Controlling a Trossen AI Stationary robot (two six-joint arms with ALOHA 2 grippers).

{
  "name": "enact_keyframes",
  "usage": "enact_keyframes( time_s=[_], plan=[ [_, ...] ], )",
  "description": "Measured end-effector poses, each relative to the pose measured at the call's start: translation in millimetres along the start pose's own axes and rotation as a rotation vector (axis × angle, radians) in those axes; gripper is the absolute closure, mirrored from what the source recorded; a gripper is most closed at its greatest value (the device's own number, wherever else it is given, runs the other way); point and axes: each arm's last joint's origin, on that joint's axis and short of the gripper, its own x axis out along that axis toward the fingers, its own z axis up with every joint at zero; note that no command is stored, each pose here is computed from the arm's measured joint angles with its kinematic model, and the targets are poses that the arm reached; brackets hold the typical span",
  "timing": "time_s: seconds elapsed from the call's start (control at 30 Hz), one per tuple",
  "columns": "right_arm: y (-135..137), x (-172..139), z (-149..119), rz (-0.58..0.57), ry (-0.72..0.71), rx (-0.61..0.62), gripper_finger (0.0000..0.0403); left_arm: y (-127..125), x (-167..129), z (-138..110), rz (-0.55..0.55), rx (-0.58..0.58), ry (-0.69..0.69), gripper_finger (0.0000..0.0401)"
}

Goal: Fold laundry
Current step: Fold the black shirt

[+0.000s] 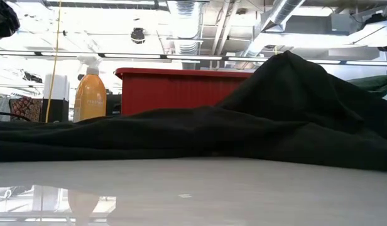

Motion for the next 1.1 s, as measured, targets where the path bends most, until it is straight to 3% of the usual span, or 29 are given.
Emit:
enact_keyframes(
  time_s=[0.17,0.33,0.5,0.57,0.7,0.8,0.9,1.1],
  plan=[
    [-2.4,23.0,-4.3,0.003,0.017,0.006,0.0218,-2.0,0.0,0.8,-0.019,-0.057,-0.016,0.0401],
    [-7.3,33.4,-10.1,-0.049,0.021,0.016,0.0257,-15.6,-1.9,7.6,-0.137,-0.057,-0.169,0.0401],
    [-10.8,26.3,-9.2,-0.021,0.026,0.023,0.0374,-45.5,-16.1,24.6,-0.336,-0.029,-0.498,0.0401],
    [-13.6,15.8,-6.5,0.014,0.045,0.03,0.0384,-65.8,-34.9,36.1,-0.455,0.035,-0.66,0.0401],
    [-18.5,-37.3,2.4,0.17,0.02,0.03,0.0381,-98.6,-86.5,58.4,-0.611,0.24,-0.952,0.0401],
    [-25.8,-83.5,7.7,0.328,-0.026,0.018,0.0386,-115.6,-123.6,70.3,-0.636,0.372,-1.086,0.0401],
    [-39.3,-131.6,12.5,0.47,-0.113,0.067,0.0386,-124.6,-145.5,76.2,-0.599,0.465,-1.094,0.0401],
    [-67.4,-192.8,7.4,0.538,-0.216,0.07,0.0386,-137.8,-171.8,84.4,-0.546,0.527,-0.995,0.0401]
  ],
)
